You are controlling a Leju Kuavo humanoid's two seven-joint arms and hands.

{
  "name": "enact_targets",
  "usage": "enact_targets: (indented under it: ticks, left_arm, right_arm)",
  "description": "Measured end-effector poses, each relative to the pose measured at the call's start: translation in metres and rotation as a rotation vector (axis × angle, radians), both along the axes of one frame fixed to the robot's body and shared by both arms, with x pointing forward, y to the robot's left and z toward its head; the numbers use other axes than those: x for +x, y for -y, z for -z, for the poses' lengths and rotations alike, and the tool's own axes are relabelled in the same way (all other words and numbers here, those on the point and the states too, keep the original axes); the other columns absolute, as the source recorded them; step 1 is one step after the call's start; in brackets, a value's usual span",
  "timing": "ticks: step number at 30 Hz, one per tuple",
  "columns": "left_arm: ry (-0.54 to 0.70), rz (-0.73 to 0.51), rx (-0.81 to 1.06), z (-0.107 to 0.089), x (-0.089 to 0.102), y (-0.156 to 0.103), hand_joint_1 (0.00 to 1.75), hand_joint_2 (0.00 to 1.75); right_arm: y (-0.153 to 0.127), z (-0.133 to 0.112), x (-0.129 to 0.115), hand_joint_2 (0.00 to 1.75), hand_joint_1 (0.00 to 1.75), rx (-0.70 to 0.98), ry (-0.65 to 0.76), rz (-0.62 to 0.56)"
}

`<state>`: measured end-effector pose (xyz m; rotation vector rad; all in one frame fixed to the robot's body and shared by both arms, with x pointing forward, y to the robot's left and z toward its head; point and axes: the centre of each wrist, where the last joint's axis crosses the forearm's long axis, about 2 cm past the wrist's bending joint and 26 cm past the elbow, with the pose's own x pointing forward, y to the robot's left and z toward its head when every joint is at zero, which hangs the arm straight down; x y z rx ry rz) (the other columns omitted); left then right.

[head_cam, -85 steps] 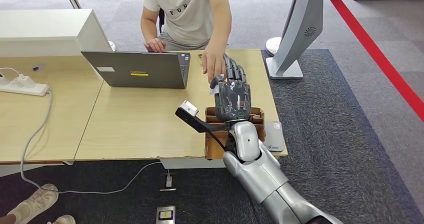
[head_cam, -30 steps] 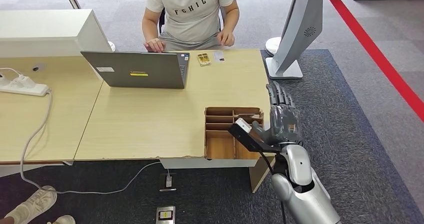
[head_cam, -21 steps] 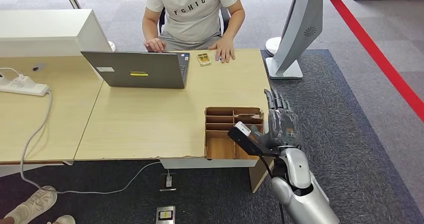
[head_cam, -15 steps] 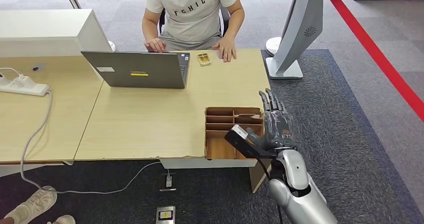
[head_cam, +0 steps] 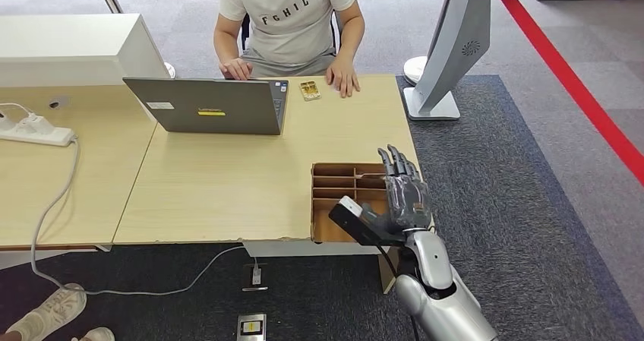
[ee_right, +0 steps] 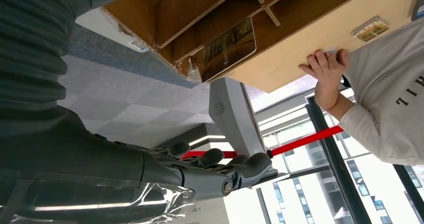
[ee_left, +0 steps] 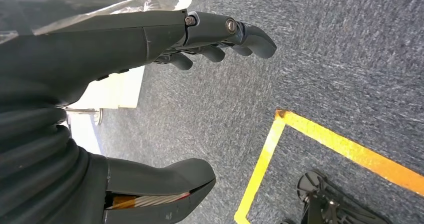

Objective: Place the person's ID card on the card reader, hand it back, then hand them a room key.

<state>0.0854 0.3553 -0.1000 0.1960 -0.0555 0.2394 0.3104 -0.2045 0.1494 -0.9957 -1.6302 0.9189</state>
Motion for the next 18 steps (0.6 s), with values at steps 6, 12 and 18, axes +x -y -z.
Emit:
enact_targets:
  ticks: [6,12,18]
  left_arm:
    - [0.005,0.007,-0.005,0.000,0.000,-0.001,0.00,1.75]
    - [0.006,0.000,-0.005,0.000,0.000,-0.001,0.00,1.75]
    - [0.007,-0.002,-0.004,0.000,0.000,-0.001,0.00,1.75]
  right_arm:
    - [-0.004,0.004,0.011,1.75,0.00,-0.011,-0.010,0.037]
    - [-0.015,0.008,0.016,1.75,0.00,-0.020,-0.015,0.032]
    - [-0.025,0.011,0.020,1.75,0.00,-0.031,-0.031,0.022]
